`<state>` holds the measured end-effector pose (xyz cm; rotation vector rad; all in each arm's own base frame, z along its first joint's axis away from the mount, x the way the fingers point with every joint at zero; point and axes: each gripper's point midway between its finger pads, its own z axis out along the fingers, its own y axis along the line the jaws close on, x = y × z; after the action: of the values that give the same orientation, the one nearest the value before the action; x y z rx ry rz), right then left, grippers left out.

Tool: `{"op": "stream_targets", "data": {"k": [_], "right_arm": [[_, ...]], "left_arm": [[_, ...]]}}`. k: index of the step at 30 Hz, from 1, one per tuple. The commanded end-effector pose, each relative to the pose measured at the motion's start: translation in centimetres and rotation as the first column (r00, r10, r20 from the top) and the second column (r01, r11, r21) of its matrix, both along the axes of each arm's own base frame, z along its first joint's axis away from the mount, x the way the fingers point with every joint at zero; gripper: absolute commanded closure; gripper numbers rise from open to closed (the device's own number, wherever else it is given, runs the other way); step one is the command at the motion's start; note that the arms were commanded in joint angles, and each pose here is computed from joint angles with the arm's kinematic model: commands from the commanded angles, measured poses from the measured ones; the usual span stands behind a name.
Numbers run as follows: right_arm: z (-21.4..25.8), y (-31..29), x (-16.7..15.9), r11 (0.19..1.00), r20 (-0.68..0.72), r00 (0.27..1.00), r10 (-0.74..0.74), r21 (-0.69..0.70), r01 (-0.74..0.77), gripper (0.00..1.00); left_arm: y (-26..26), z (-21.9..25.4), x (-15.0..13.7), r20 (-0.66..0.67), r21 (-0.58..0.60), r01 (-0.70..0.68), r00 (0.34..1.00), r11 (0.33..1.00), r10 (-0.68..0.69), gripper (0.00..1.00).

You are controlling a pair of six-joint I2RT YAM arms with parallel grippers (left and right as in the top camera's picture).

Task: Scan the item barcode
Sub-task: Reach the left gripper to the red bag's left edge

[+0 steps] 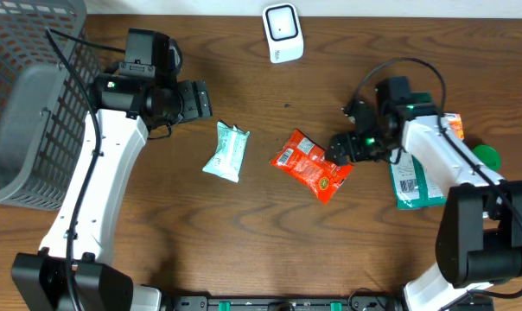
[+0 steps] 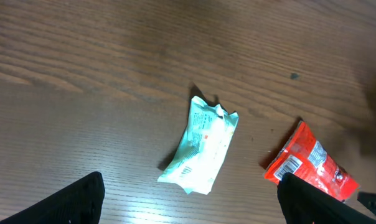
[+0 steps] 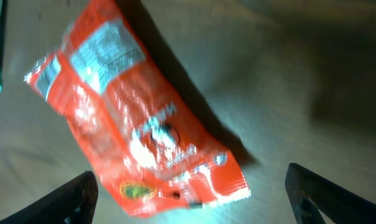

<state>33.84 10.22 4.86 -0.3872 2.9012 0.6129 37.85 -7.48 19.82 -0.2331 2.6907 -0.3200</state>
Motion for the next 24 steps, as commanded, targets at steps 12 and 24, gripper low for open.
{"op": "stream_targets", "data": {"k": [12, 24], "right_arm": [[0.7, 0.9, 0.1, 0.99, 0.069, 0.989, 0.129, 0.047, -0.132, 0.14], [-1.1, 1.3, 0.0, 0.979, 0.045, 0.985, 0.168, 0.11, -0.172, 0.12]], "left_arm": [[-9.6, -6.7, -6.9, -0.199, -0.151, 0.224, 0.947, 0.963, -0.251, 0.37], [-18.0, -8.5, -7.9, -0.08, -0.129, 0.427, 0.895, 0.895, -0.439, 0.76]]}}
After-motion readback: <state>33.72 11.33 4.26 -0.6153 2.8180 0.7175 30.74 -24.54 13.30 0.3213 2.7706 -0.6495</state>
